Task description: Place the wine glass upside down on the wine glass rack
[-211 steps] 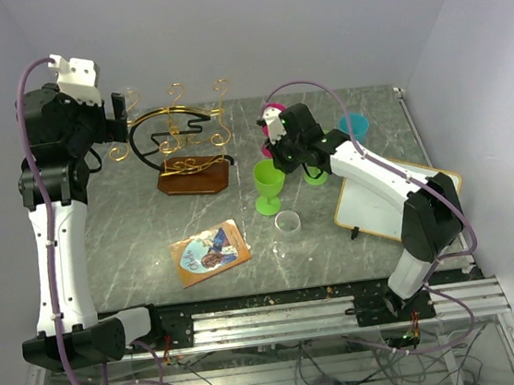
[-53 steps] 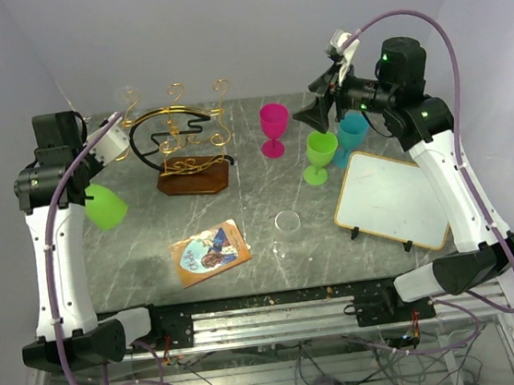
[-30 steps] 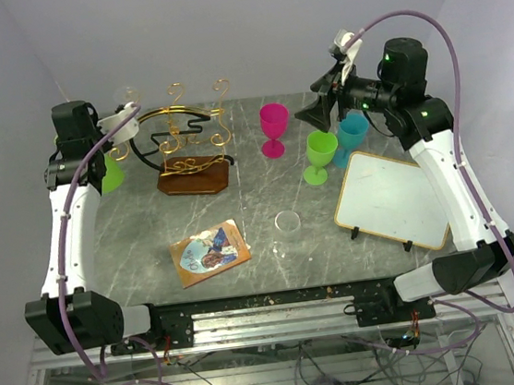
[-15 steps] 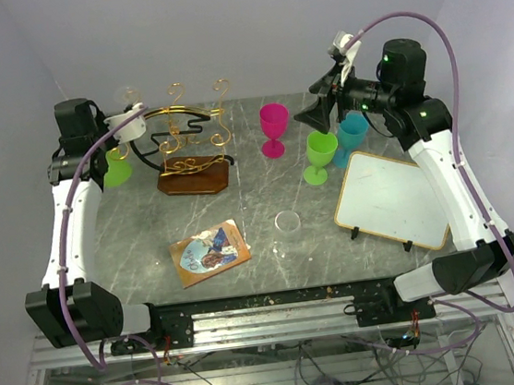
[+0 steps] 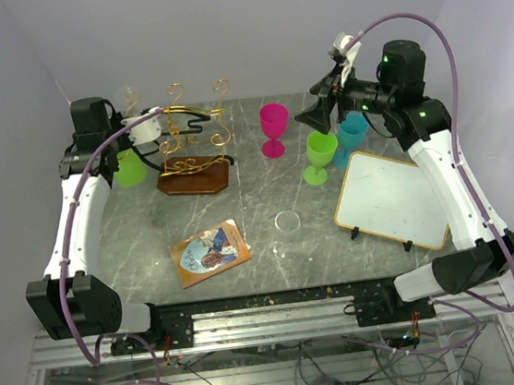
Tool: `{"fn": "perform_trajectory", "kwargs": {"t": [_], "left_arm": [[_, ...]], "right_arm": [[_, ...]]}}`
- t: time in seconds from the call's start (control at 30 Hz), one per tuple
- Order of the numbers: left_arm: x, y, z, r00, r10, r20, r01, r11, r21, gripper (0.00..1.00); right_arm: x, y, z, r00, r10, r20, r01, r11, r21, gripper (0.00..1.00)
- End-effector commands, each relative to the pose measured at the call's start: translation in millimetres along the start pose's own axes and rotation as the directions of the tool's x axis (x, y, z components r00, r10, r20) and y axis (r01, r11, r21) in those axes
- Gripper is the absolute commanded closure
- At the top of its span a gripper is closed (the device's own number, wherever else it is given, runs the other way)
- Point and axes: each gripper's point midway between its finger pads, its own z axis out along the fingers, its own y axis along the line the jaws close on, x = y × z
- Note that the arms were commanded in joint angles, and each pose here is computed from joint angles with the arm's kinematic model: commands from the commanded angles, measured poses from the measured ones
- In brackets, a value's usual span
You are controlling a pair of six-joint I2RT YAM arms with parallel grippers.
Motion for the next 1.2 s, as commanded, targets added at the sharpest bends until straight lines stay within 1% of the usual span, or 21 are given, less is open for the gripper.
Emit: {"fn": "perform_trajectory", "kwargs": {"t": [0.0, 0.17, 0.37, 0.53, 1.17], "left_arm": [[-27.3, -7.1, 1.8, 0.996, 0.010, 0.091, -0.013, 0.999, 0.031, 0.93], [-36.9, -16.5, 2.1, 0.992, -0.002, 0.127, -0.006, 0.998, 0.063, 0.93], [-37.7, -20.1, -2.9, 0.992, 0.012, 0.123, -0.022, 0.996, 0.084, 0.93], [-41.9, -21.5, -12.4, 0.990, 0.001, 0.144, -0.017, 0.994, 0.110, 0.93], [-37.6, -35.6, -36.1, 0.991, -0.003, 0.132, -0.021, 0.984, 0.177, 0.93]], "right_arm": [[-7.8, 1.3, -6.6, 1.000, -0.012, 0.029, 0.012, 1.000, 0.002, 0.19], [-7.0, 0.6, -6.9, 1.000, -0.009, 0.029, 0.009, 1.000, 0.002, 0.19], [-6.5, 0.2, -7.0, 1.000, -0.006, 0.030, 0.006, 1.000, 0.001, 0.19], [-6.1, -0.5, -6.6, 0.999, -0.003, 0.032, 0.003, 1.000, 0.000, 0.19], [-4.5, -2.0, -7.2, 0.999, 0.005, 0.036, -0.005, 1.000, -0.001, 0.19]]}}
